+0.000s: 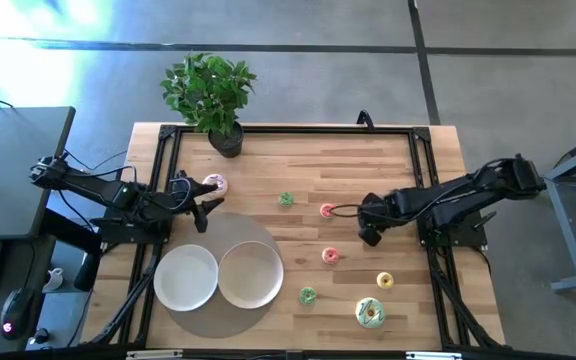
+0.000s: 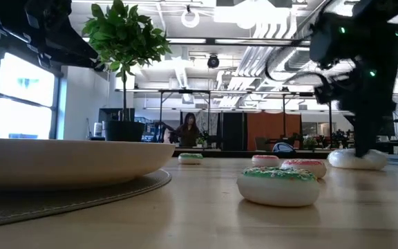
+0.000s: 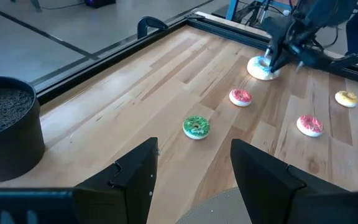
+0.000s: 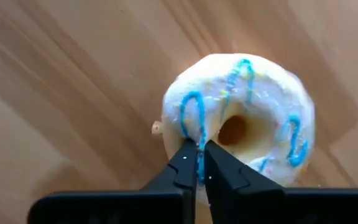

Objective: Pick & Place donuts
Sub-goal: Put the big white donut on the brown plate

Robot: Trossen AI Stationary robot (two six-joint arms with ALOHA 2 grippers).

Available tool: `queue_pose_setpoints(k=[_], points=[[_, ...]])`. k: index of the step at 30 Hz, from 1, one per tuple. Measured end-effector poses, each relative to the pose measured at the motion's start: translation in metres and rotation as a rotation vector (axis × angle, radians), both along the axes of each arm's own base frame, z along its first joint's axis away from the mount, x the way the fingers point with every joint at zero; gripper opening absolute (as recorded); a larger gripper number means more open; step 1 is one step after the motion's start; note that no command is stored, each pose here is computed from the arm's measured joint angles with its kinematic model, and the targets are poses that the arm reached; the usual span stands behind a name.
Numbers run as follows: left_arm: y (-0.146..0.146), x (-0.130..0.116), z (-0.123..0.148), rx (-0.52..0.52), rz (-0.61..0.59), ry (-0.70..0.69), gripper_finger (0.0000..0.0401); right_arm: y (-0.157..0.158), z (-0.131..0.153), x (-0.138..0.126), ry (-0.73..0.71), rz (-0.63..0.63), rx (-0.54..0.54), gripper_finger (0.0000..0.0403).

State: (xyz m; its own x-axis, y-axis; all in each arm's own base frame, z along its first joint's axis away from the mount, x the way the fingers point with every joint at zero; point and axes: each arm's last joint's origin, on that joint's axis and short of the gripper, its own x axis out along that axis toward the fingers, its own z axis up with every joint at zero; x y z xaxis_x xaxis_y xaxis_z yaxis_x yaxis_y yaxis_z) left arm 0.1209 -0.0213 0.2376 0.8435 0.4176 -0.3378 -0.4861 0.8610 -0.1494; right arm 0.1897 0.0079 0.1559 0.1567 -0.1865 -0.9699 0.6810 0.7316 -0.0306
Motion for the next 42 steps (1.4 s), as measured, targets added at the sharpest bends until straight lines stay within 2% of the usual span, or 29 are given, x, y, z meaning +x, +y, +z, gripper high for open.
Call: queue_pose_setpoints(k=[2, 5, 10, 13, 16, 18, 23, 31, 35, 38, 42], points=[[0.000, 0.000, 0.000, 0.001, 0.002, -0.001, 0.0202, 0.000, 0.015, 0.007, -0.079, -0.004, -0.024, 0.0022], [0.000, 0.000, 0.000, 0.007, 0.014, -0.003, 0.0202, -0.001, 0.040, 0.019, -0.212, 0.038, -0.079, 0.0009], [0.001, 0.000, 0.000, 0.015, 0.027, -0.005, 0.0202, 0.000, 0.079, 0.052, -0.544, 0.140, -0.160, 0.0011], [0.001, 0.000, 0.000, 0.015, 0.027, -0.005, 0.0202, 0.002, 0.090, 0.073, -0.730, 0.223, -0.194, 0.0006], [0.001, 0.000, 0.000, 0.016, 0.030, -0.006, 0.0202, 0.006, 0.089, 0.094, -0.872, 0.313, -0.165, 0.0005], [0.001, 0.000, 0.000, 0.016, 0.030, -0.006, 0.0202, 0.009, 0.080, 0.108, -0.917, 0.364, -0.125, 0.0005], [0.001, 0.000, 0.001, 0.004, 0.044, -0.018, 0.0202, 0.019, 0.060, 0.149, -0.846, 0.462, -0.042, 0.0004], [0.001, 0.000, 0.001, 0.003, 0.047, -0.019, 0.0202, 0.047, 0.063, 0.223, -0.762, 0.712, 0.012, 0.0003], [0.001, 0.000, 0.001, 0.002, 0.047, -0.019, 0.0202, 0.061, 0.052, 0.248, -0.654, 0.795, 0.005, 0.0004], [0.001, 0.000, 0.001, 0.000, 0.043, -0.018, 0.0202, 0.070, 0.032, 0.261, -0.526, 0.832, 0.017, 0.0004], [0.001, 0.000, 0.000, 0.002, 0.043, -0.015, 0.0202, 0.077, 0.023, 0.276, -0.479, 0.868, 0.025, 0.0009]])
